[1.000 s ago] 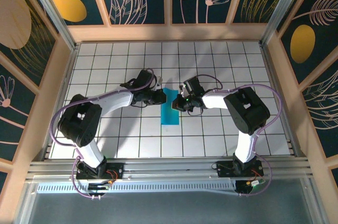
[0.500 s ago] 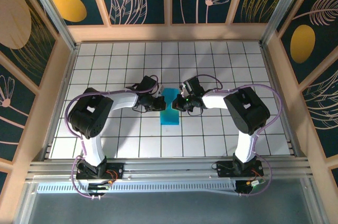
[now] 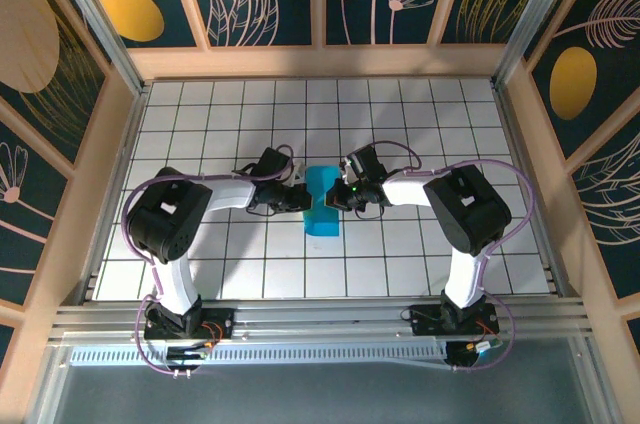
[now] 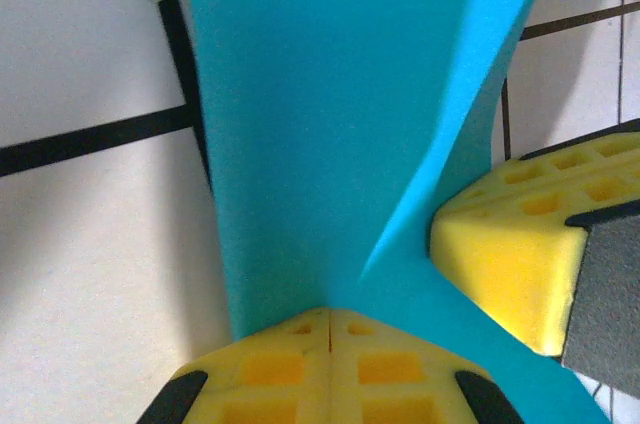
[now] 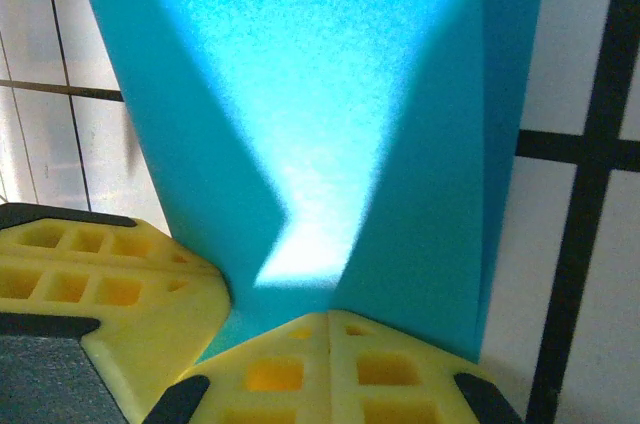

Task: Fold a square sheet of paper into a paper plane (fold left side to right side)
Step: First fold the square sheet of paper in half at the center of the table.

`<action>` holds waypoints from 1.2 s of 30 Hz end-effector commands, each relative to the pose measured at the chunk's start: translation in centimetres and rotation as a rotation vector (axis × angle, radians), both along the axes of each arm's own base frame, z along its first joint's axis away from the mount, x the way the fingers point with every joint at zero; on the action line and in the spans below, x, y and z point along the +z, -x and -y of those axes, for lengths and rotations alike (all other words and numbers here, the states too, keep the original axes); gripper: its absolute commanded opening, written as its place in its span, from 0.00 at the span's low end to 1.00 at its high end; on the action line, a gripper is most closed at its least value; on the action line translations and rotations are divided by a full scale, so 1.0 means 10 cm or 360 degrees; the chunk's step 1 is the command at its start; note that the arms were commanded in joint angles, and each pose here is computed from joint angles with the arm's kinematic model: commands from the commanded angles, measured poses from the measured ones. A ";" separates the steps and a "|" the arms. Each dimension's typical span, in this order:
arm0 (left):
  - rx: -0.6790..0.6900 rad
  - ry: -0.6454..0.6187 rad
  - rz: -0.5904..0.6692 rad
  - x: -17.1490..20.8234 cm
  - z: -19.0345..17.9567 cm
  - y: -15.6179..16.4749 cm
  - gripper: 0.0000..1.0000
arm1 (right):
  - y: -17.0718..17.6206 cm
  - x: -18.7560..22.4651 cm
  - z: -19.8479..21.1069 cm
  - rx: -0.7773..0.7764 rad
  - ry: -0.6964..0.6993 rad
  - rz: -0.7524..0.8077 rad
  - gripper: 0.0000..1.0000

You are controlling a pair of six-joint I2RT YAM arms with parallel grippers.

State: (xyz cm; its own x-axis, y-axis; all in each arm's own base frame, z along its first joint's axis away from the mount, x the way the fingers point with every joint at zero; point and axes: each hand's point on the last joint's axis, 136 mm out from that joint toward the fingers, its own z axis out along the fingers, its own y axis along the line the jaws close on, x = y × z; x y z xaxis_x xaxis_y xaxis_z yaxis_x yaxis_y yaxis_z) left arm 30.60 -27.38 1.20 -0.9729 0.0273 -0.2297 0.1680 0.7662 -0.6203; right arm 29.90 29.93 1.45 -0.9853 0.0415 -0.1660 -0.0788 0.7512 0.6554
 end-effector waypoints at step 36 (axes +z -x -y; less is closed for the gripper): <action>-0.0131 0.0151 0.0075 0.17 0.08 0.04 0.00 | 0.36 -0.54 0.41 -0.0027 0.0365 -0.0222 0.00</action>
